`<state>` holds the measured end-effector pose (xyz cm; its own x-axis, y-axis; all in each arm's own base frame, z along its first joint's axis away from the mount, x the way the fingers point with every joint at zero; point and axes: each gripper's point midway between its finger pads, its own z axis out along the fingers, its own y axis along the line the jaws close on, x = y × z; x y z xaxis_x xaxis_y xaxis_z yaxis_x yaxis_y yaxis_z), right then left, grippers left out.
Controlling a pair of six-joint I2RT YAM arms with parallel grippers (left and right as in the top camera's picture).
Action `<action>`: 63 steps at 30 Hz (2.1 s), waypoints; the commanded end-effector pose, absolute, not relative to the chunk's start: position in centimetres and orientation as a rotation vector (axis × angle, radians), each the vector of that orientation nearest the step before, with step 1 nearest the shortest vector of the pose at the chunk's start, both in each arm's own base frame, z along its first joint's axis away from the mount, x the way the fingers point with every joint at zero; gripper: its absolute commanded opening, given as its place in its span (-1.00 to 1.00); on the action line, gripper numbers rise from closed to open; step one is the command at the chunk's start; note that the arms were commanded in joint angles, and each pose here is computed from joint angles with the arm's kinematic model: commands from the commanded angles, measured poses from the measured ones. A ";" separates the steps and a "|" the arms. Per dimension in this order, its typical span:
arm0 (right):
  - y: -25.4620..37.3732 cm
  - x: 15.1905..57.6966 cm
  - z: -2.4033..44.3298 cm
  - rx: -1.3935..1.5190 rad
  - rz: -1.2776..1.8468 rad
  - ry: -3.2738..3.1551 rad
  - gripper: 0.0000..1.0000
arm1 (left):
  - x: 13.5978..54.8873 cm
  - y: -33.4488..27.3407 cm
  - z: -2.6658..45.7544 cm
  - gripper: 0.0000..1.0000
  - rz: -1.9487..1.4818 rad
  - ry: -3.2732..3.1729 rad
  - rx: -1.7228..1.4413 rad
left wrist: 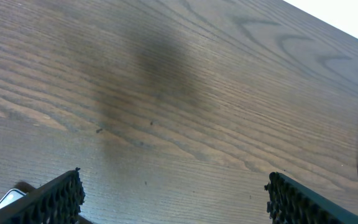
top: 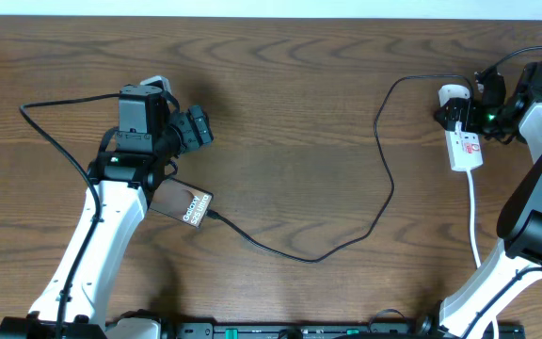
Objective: Plug charger to phone and switch on socket
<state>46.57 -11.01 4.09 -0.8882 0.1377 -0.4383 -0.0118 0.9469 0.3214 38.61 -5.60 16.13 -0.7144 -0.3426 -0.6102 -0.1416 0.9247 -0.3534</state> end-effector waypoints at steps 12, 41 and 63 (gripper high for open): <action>-6.8 45.5 2.1 0.143 0.656 2.689 0.97 | 39.1 -5.5 17.0 0.84 -0.348 2.348 -0.322; -8.8 46.3 4.0 0.146 0.516 2.728 0.96 | 38.7 -5.5 16.6 0.84 -0.343 2.370 -0.326; -7.4 46.6 4.6 0.126 0.621 2.689 0.95 | 38.7 -5.5 16.6 0.84 -0.343 2.370 -0.326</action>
<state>46.13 -10.62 4.47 -0.9221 0.1727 -0.3463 0.0554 0.9446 0.3236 38.16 -5.55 15.69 -0.7297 -0.3410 -0.5927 -0.1505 0.9256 -0.3472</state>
